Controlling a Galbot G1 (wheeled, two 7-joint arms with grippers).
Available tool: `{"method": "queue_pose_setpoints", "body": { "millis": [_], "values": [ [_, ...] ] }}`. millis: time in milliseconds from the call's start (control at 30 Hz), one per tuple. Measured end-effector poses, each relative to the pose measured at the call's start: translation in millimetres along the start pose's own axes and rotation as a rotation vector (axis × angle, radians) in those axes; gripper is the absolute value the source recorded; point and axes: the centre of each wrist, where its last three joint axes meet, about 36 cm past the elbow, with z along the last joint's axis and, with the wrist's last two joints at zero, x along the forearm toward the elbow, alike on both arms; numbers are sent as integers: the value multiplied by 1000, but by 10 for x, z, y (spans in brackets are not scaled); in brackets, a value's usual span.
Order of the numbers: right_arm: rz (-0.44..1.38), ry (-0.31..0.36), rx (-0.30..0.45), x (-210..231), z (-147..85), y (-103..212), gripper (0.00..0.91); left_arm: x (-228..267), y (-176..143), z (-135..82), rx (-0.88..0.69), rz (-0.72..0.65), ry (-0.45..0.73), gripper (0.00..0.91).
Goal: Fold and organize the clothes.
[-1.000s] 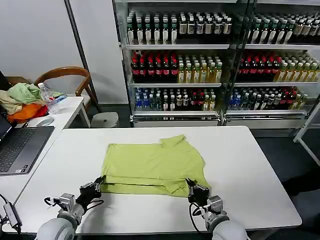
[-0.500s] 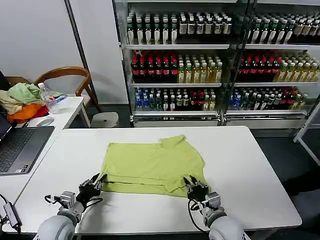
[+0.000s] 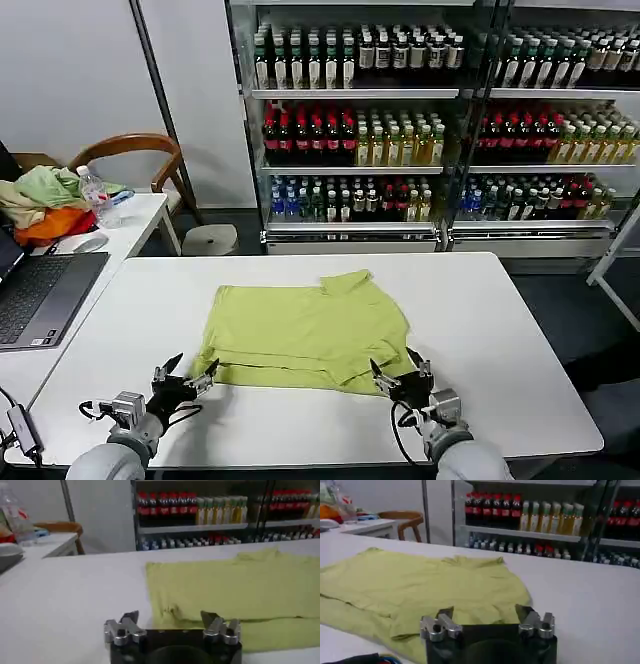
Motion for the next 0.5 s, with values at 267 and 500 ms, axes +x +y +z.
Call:
{"method": "queue_pose_setpoints", "body": {
  "millis": [267,500],
  "values": [
    [22,22,1,29,97,40,907,-12,17,-17,2,-23,43,907],
    [34,52,-7,7,183,57,0,-45,-4,11,6,-23,68,50]
  ]
}}
